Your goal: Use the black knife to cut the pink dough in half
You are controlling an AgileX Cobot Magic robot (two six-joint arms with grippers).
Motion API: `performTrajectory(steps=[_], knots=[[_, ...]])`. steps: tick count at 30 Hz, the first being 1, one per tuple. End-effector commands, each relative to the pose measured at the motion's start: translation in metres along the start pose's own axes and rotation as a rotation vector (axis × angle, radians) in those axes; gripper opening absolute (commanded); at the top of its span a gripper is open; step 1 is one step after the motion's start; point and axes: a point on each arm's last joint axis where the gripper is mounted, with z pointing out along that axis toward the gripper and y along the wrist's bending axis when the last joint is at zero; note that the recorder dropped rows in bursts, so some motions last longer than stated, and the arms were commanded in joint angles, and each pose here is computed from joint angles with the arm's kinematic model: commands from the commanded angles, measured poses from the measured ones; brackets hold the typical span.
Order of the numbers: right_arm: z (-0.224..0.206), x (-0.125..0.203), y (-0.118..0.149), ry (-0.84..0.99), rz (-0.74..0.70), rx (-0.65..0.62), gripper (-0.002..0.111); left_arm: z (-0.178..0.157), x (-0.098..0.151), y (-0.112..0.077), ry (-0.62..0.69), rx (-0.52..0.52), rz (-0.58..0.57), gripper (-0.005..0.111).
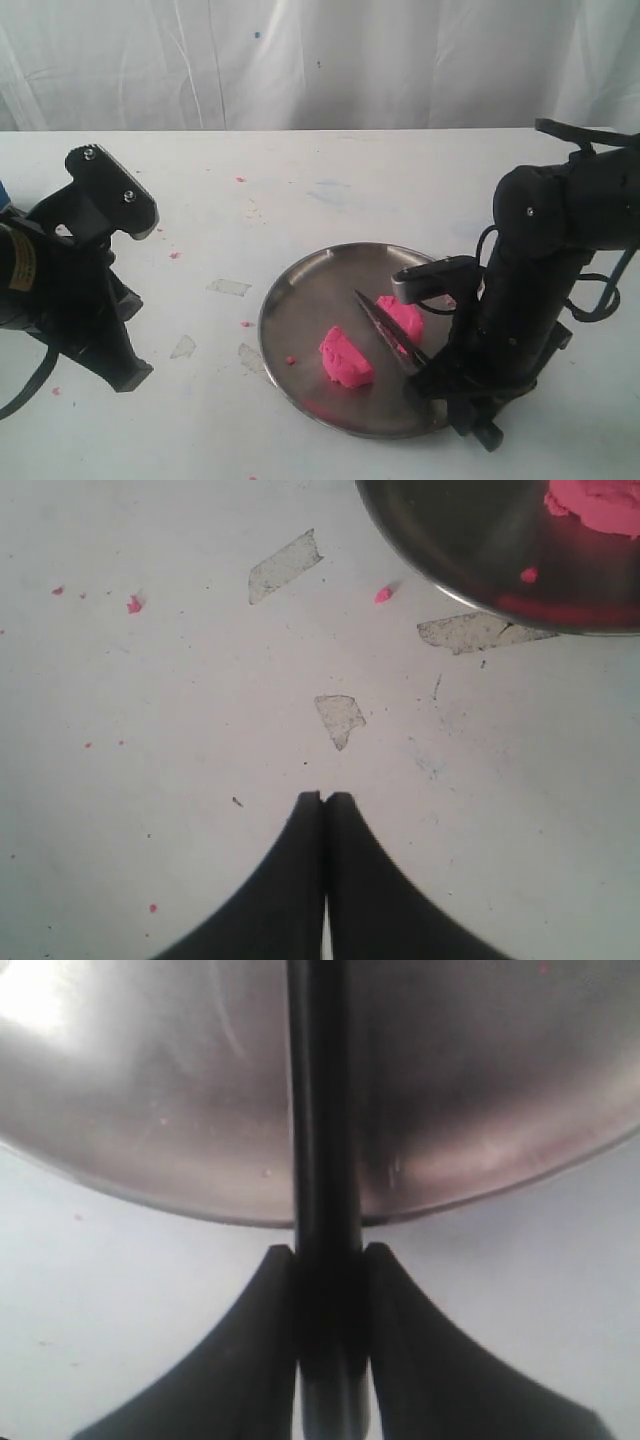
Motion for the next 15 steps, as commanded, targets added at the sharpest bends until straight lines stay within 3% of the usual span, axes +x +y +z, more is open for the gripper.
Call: performTrajectory(steps=[1,7,15], knots=[[-0.015,-0.01,0.006,-0.088,-0.034,-0.037,0.005,-0.001,0.003,-0.001,0.002,0.006,-0.017,0.0],[-0.032,-0.023,-0.012,-0.3,-0.003,0.088,0.005,-0.001,0.003,-0.001,0.002,0.007,-0.019,0.0],[-0.017,-0.028,-0.031,-0.258,0.057,0.107,0.005,-0.001,0.002,-0.001,-0.002,0.008,-0.02,0.0]])
